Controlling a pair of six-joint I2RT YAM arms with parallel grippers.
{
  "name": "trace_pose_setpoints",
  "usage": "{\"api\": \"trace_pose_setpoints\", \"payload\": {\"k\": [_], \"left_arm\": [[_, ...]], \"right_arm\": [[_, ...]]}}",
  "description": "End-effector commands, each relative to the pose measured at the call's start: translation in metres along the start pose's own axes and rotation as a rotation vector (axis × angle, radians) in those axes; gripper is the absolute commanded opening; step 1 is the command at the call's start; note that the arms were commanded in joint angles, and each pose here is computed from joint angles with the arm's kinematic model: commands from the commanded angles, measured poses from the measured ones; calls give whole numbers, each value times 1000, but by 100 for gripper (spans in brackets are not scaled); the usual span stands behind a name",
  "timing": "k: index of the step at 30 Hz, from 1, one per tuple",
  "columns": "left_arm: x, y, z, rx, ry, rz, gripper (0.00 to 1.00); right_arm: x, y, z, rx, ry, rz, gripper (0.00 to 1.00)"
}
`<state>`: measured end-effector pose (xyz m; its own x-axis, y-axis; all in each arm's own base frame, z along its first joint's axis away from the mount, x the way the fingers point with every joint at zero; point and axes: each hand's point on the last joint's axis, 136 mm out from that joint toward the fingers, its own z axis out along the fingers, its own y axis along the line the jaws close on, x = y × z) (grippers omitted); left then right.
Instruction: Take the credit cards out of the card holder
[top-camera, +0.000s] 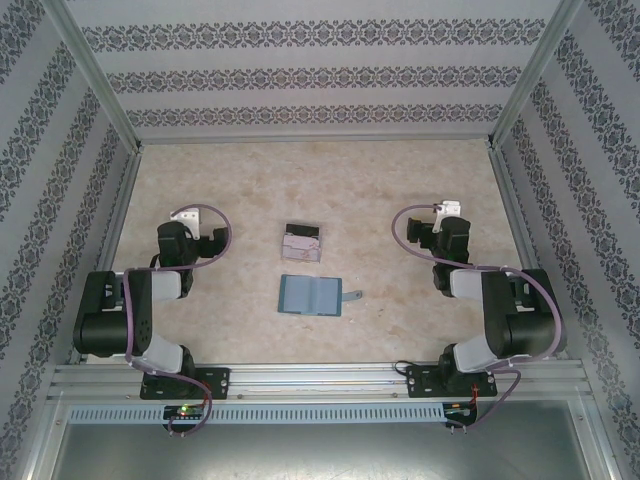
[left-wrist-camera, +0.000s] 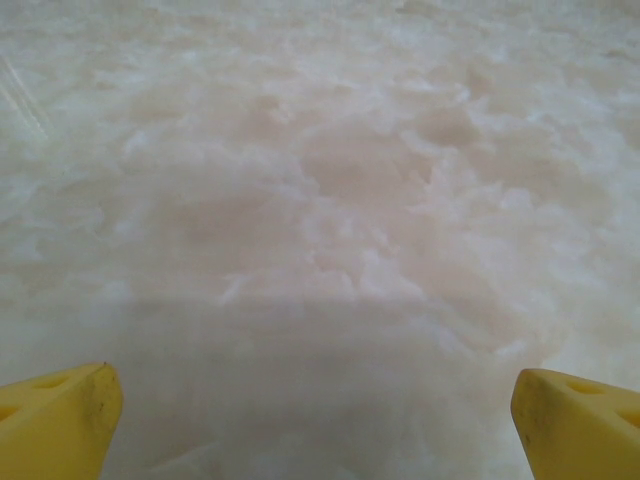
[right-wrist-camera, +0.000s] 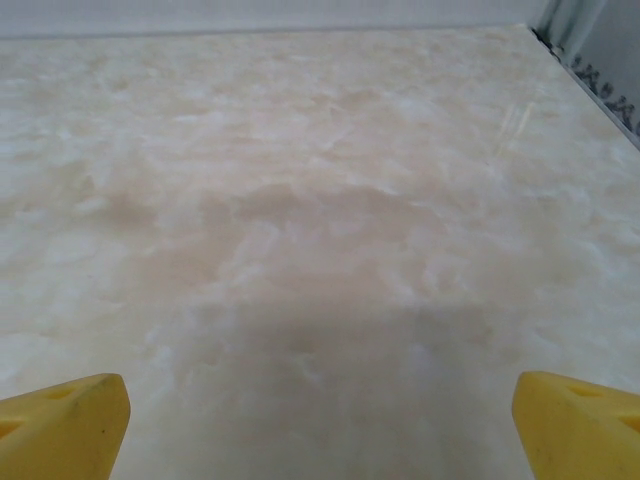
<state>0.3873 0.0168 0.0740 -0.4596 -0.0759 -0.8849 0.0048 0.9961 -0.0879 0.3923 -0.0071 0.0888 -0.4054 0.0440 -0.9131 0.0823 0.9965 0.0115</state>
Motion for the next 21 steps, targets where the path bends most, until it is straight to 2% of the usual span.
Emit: {"api": "trace_pose_setpoints", "payload": {"k": [1,8,10,12,14,18,21], "left_arm": [[-28,-8,-3,53,-129,-4,100],[-20,-10,-3,28,-148,29,100],[-20,-4,-4,-11,-204,12,100],[-15,5,-4,-62,-155,-8,100],[-18,4,-1,-83,-178,7,100],[-18,6,1,-152,-151,31,100],[-18,6,2,-151,-150,32,100]], "right_arm": [[-16,6,-1,-53,-84,-10,98],[-16,7,-2,-53,-95,-16,98],[-16,7,-2,-54,-94,-16,98],[-16,8,-2,-54,-95,-16,98],[-16,7,-3,-53,-96,-17,98],[-16,7,-3,-53,-95,-16,98],[-16,7,-3,-53,-96,-17,98]]}}
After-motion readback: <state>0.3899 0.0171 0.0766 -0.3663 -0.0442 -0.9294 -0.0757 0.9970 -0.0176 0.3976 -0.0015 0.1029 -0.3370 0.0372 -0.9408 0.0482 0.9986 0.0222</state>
